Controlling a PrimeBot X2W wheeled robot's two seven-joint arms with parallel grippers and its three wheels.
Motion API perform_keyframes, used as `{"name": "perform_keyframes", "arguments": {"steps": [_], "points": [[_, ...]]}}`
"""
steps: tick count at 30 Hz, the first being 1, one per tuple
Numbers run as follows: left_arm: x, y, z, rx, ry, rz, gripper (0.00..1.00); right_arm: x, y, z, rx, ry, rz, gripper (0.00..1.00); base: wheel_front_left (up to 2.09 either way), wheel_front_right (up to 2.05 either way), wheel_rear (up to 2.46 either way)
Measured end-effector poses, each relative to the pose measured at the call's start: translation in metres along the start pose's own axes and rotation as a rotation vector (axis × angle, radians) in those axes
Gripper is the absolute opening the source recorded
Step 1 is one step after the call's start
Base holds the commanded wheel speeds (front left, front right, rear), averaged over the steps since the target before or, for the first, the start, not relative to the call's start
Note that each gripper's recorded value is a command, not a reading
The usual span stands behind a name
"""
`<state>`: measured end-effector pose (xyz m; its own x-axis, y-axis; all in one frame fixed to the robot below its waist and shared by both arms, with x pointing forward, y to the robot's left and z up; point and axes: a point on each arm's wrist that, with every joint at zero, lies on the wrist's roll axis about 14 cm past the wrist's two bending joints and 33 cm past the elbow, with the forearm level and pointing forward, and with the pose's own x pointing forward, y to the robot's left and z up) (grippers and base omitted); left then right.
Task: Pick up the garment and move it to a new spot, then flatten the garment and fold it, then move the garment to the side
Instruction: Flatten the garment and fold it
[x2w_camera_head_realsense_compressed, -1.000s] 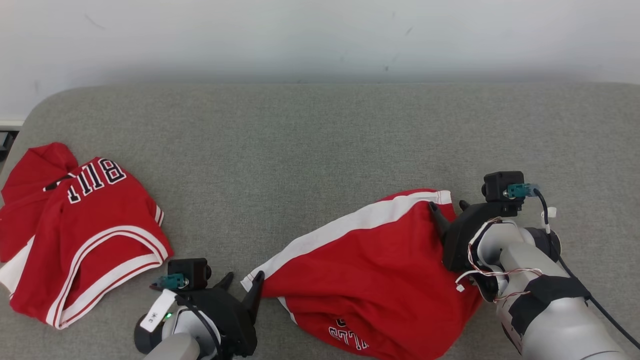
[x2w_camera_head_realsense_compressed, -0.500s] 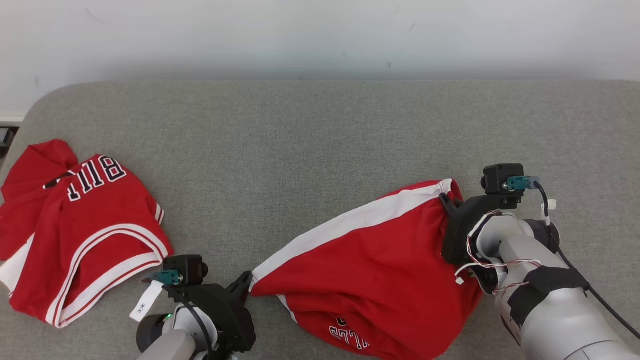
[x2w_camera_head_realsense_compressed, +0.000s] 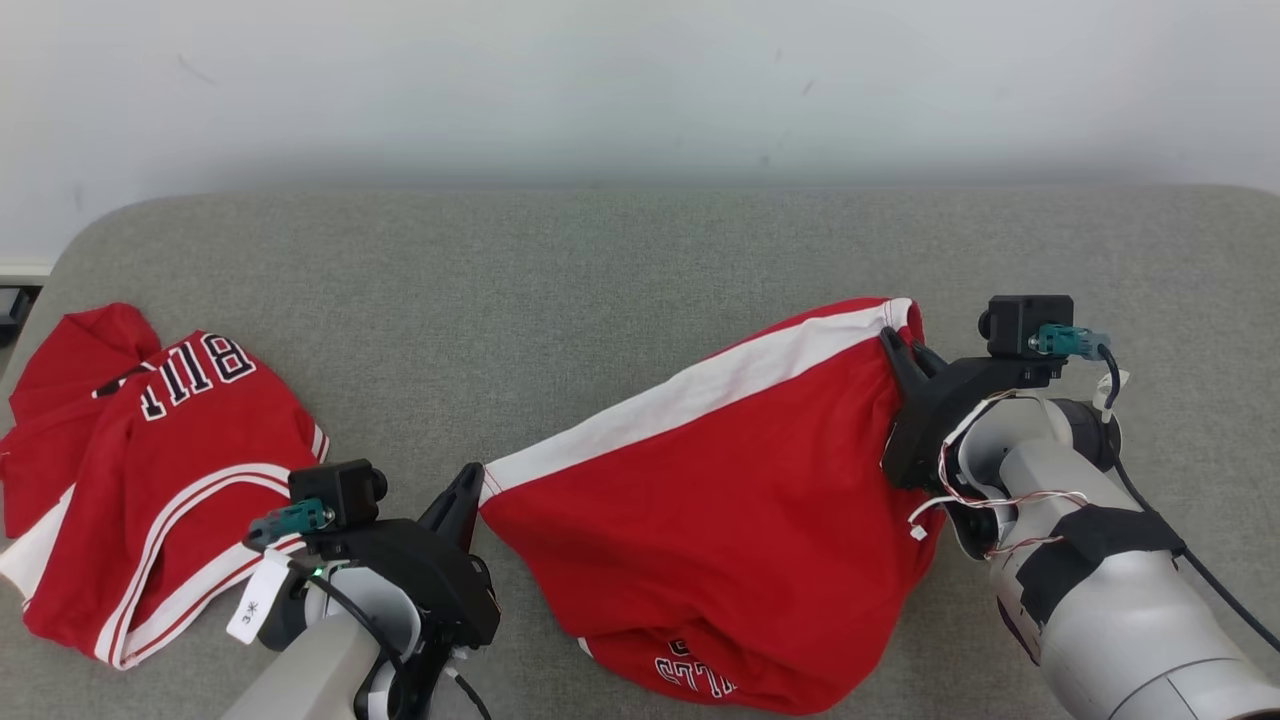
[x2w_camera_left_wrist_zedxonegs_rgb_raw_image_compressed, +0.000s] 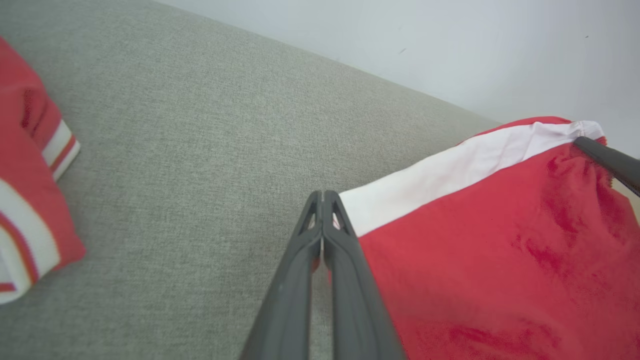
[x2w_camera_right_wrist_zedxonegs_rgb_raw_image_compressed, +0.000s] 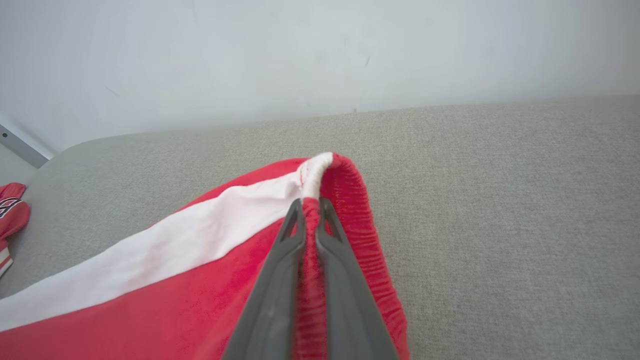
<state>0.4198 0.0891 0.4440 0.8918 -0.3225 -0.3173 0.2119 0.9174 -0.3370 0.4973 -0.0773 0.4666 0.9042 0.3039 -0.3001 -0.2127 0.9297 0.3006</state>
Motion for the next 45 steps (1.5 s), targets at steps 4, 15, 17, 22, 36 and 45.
{"name": "perform_keyframes", "arguments": {"steps": [4,15,17,22,36,45], "points": [[-0.001,-0.004,0.007,0.01,-0.027,-0.01,0.0,-0.002,0.003,0.012,-0.014,-0.033,0.014,0.0,0.0,0.0,0.0],[0.018,-0.027,0.016,-0.014,0.05,-0.165,0.0,0.0,-0.011,-0.002,0.0,0.176,-0.012,0.0,0.0,0.0,0.0],[0.031,-0.029,0.042,-0.029,0.041,-0.19,0.0,0.008,-0.01,0.013,-0.024,0.212,-0.008,0.0,0.0,0.0,0.0],[0.065,-0.015,0.169,0.081,-0.18,-0.159,0.0,0.033,0.011,0.15,-0.091,-0.071,0.053,0.0,0.0,0.0,0.0],[0.08,-0.038,0.105,0.143,-0.212,-0.247,0.0,0.028,-0.014,0.079,-0.136,-0.134,0.072,0.0,0.0,0.0,0.0],[0.031,-0.017,-0.003,0.125,-0.012,-0.198,0.0,-0.02,-0.023,-0.02,-0.052,0.007,0.064,0.0,0.0,0.0,0.0]]}}
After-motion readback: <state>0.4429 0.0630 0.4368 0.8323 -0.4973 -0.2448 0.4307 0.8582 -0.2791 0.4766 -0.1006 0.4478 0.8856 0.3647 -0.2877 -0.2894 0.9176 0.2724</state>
